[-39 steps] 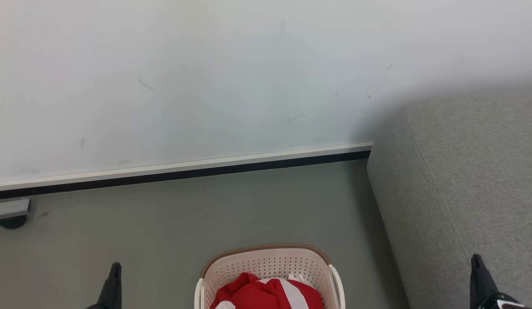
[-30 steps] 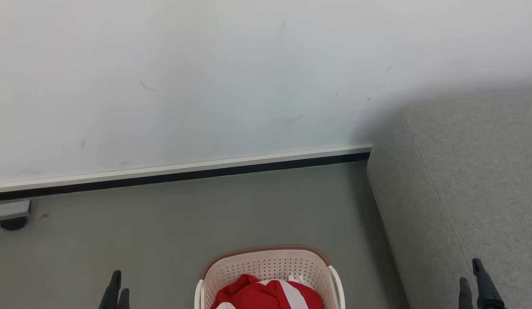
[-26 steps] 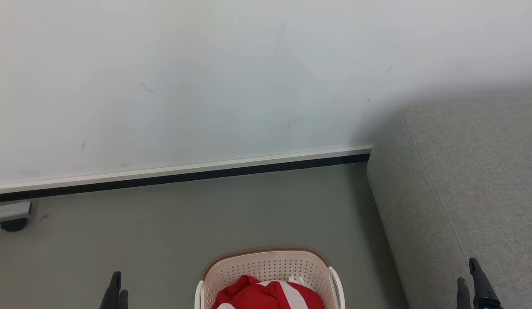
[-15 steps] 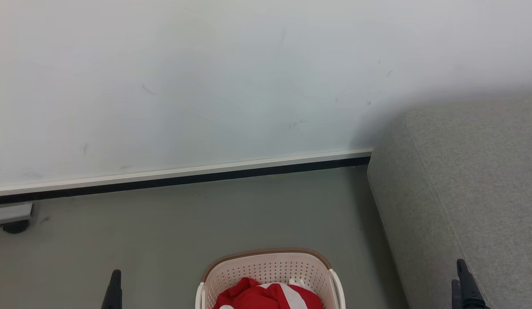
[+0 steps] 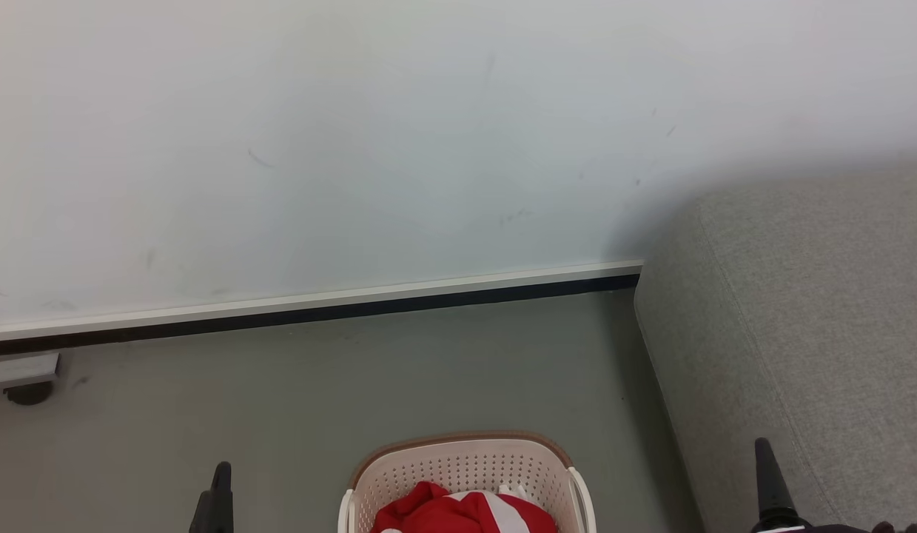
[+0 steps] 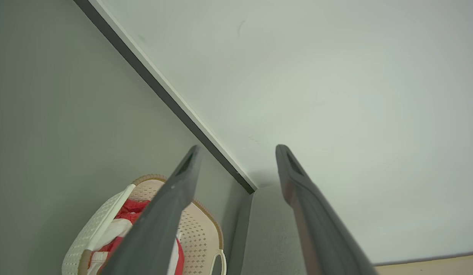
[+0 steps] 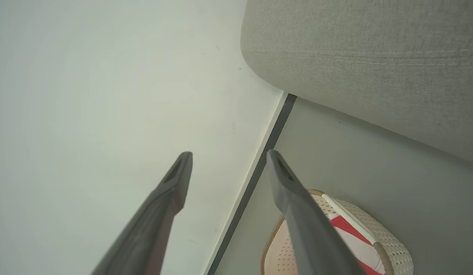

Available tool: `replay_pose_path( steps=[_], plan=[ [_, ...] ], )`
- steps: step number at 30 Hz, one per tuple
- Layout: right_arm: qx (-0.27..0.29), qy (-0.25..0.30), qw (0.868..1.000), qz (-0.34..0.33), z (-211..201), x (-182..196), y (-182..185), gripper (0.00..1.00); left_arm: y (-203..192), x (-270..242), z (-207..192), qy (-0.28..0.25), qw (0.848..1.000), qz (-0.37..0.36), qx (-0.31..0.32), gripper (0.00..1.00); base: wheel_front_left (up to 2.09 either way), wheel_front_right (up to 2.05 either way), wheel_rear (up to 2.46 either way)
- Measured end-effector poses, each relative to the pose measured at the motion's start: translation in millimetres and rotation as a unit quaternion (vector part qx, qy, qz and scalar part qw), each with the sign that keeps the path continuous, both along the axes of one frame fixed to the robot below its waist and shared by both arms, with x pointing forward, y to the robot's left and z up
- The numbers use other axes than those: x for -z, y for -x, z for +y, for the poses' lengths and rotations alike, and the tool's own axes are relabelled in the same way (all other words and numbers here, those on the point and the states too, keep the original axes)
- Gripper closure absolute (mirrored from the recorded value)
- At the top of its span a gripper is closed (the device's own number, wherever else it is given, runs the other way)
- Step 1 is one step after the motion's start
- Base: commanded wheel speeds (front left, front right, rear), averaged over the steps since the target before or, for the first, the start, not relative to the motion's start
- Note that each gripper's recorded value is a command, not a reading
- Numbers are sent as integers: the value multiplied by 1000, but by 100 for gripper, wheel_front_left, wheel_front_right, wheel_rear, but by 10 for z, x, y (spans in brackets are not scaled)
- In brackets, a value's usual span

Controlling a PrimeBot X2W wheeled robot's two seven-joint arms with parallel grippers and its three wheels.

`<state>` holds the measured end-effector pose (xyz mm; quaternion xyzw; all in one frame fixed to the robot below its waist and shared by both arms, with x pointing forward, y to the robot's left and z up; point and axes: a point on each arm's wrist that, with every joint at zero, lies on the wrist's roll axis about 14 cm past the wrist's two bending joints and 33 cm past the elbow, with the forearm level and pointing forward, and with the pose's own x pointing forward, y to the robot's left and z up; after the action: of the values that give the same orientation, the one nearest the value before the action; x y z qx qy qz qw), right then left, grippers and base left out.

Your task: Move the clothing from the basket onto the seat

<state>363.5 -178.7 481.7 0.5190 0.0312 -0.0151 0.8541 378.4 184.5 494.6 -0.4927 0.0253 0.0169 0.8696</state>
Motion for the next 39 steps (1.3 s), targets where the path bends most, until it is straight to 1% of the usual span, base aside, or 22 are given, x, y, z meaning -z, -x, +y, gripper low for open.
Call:
replay_pose_path(
  steps=[6,10,11,18,20,27,39],
  plan=[
    [-21,69,997,-4,86,-13,1,0,2,-51,2,-68,998,-5,-2,0,0,0,0],
    [-33,98,995,-8,138,-30,1,0,8,-67,8,-107,994,-6,-5,0,0,0,0],
    [-40,113,993,-10,172,-40,2,0,11,-74,3,-128,992,-7,-5,0,0,0,0],
    [-64,169,983,-17,280,-63,12,0,20,-96,-17,-188,982,-9,-6,0,0,0,0],
    [-66,177,982,-18,288,-65,14,0,21,-104,-13,-195,981,-10,-7,0,0,0,0],
    [-90,231,968,-27,388,-83,31,0,26,-158,-6,-242,970,-18,-13,0,0,0,0],
    [-109,297,948,-40,482,-120,51,0,41,-197,0,-319,947,-26,-20,0,0,0,0]
  ],
)
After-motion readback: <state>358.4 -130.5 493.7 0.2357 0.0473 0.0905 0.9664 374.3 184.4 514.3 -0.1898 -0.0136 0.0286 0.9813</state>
